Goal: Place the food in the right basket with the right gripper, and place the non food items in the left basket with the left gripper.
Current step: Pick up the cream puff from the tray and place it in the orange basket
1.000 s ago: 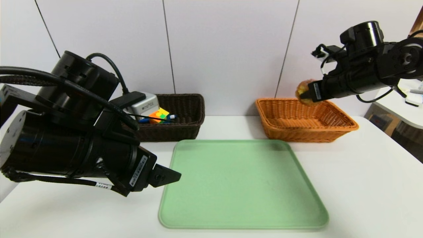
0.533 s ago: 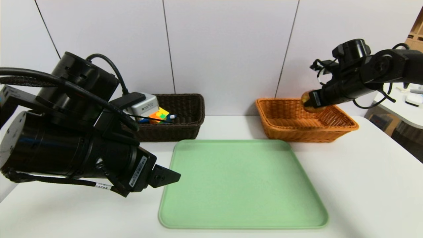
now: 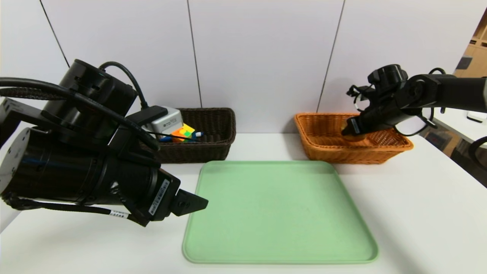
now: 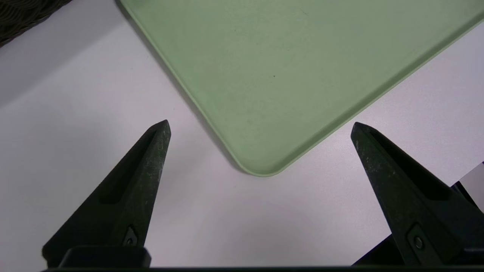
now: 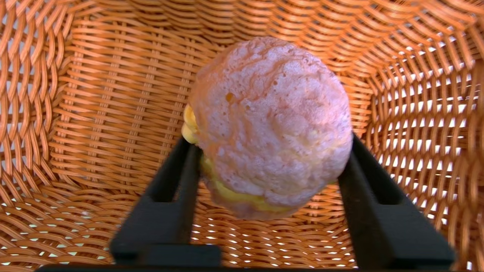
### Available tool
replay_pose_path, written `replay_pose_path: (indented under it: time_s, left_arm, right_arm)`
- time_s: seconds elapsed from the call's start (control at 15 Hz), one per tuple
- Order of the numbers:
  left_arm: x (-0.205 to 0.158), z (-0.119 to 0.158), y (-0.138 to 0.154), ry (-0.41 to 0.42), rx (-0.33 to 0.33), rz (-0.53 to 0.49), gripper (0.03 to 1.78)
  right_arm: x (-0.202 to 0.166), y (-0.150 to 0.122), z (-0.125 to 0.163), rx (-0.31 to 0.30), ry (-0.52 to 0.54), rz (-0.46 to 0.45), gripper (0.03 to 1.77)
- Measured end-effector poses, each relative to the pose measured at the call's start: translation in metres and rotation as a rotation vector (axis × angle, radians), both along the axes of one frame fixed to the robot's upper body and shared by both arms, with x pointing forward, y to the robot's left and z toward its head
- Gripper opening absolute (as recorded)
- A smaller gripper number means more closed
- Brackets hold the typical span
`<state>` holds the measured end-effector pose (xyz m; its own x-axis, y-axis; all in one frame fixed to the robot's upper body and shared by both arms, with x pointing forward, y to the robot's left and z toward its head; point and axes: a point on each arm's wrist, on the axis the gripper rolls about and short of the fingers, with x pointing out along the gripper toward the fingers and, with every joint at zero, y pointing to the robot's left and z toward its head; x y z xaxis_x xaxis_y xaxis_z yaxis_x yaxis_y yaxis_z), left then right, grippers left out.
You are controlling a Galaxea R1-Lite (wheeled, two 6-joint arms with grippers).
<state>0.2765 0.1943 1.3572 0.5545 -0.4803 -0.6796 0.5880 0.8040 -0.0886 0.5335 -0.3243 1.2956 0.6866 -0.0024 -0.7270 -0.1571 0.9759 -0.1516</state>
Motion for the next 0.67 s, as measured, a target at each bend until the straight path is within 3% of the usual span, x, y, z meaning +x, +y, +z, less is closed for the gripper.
replay_pose_path:
  time_s: [0.27,0.67]
  left_arm:
    - [0.0,-0.0001,0.0,0.001,0.001,0.0,1.69]
    - [-0.0005,0.0021,0.001,-0.012,0.002,0.01,1.69]
  right_arm:
    - [0.0001,0.0,-0.0031,0.003,0.016,-0.001,1.37]
    - [-0.0026,0.0008,0.0027,0.005,0.004,-0.001,1.55]
